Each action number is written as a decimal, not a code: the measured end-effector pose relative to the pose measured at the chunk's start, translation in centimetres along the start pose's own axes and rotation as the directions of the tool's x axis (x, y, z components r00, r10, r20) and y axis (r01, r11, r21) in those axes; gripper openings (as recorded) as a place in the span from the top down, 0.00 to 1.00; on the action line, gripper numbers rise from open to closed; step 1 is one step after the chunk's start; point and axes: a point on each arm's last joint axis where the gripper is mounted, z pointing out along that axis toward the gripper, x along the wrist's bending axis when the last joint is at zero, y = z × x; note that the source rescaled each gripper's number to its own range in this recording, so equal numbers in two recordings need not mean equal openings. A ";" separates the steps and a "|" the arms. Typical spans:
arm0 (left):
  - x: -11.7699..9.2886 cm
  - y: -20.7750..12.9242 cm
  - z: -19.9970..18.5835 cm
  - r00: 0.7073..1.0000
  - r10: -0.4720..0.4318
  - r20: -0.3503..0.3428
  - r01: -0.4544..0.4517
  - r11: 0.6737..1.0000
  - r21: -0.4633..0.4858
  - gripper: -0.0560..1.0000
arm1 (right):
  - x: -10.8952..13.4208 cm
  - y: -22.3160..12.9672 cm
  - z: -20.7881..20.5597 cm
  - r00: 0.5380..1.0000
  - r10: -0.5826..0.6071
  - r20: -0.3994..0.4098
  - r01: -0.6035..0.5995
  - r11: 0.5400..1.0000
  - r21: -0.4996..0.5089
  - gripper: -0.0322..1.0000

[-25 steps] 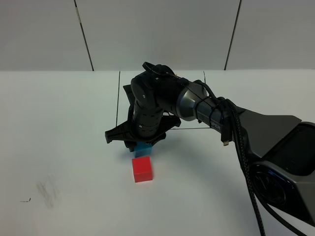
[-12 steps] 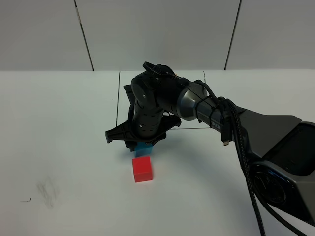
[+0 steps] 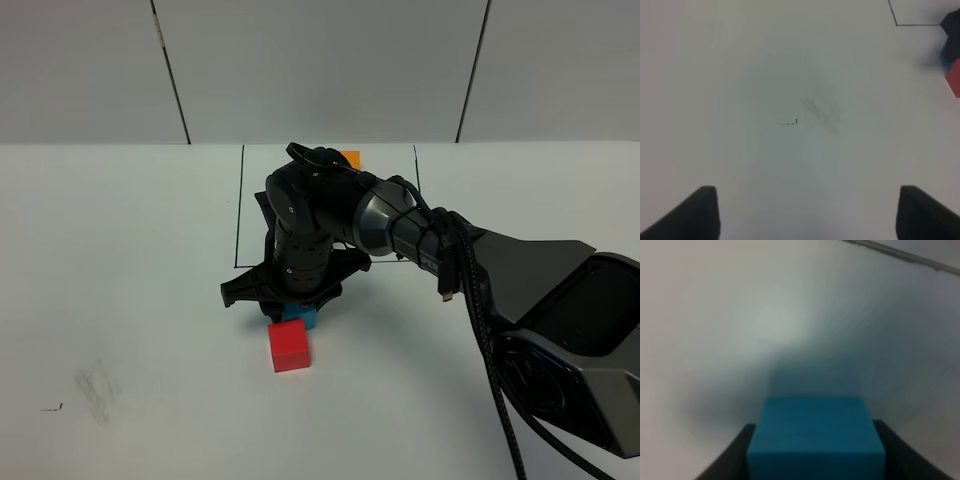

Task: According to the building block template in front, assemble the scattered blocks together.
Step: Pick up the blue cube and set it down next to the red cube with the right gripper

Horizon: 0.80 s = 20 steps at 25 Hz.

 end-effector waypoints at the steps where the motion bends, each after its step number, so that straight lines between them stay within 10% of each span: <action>1: 0.0 0.0 0.0 1.000 0.000 0.000 0.000 1.000 0.000 0.39 | 0.0 0.0 0.1 1.000 0.001 -0.001 -0.001 1.000 0.002 0.97; 20: 0.0 0.0 0.0 1.000 0.000 0.000 0.000 1.000 0.000 0.39 | 1.0 0.2 0.5 0.991 0.066 -0.114 -0.066 0.998 0.000 0.97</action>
